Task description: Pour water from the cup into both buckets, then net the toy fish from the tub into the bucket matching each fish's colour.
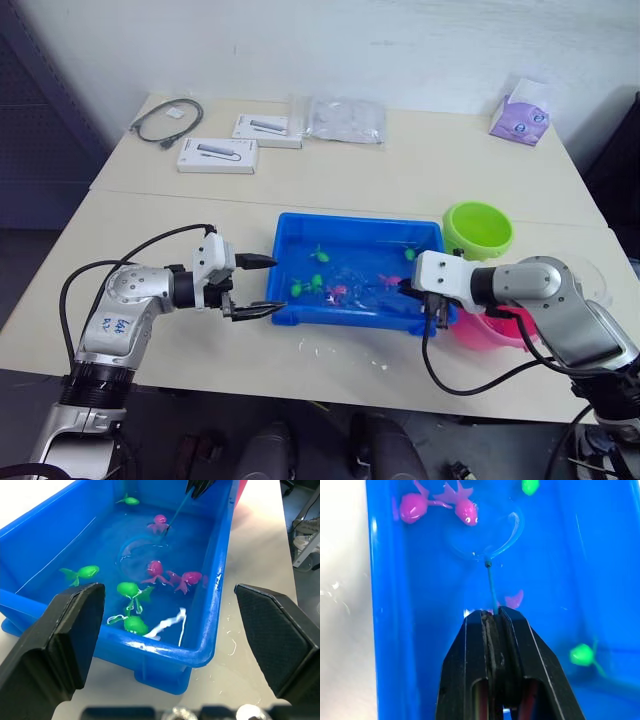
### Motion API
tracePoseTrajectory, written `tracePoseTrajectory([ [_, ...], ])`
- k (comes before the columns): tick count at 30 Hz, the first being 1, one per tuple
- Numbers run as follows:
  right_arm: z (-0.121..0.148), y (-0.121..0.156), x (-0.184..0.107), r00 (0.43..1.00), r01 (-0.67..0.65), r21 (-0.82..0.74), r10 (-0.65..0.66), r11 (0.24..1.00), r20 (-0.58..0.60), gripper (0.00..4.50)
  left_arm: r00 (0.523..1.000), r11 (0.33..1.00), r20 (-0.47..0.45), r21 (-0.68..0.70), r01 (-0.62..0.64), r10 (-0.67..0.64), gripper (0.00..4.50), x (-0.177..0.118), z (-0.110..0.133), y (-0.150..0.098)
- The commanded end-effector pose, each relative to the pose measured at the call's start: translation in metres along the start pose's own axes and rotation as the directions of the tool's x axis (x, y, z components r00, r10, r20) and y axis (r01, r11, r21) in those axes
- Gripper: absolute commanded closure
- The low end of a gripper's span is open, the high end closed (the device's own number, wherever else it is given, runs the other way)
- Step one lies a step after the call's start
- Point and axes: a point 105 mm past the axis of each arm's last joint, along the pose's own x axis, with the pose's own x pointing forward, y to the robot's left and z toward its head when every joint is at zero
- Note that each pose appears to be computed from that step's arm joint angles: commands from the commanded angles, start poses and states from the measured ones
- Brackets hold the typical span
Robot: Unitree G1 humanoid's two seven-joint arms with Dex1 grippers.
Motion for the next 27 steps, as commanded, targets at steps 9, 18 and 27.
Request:
tracePoseTrajectory([
  [9,0.018,-0.01,-0.018,0.989,0.068,0.196,-0.092,0.978,0.114,4.5,1.0,0.999,0.018,0.034,-0.016,0.015,0.06,-0.004,0.009,0.001],
  [18,0.014,-0.006,-0.037,0.981,0.086,0.311,-0.134,0.947,0.137,4.5,1.0,0.999,0.019,0.04,-0.015,0.014,0.06,-0.003,0.01,0.003],
  [27,0.005,0.005,-0.091,0.929,0.217,0.422,-0.318,0.88,0.187,4.5,0.994,0.999,0.105,0.028,0.025,-0.028,0.06,0.011,0.031,0.005],
])
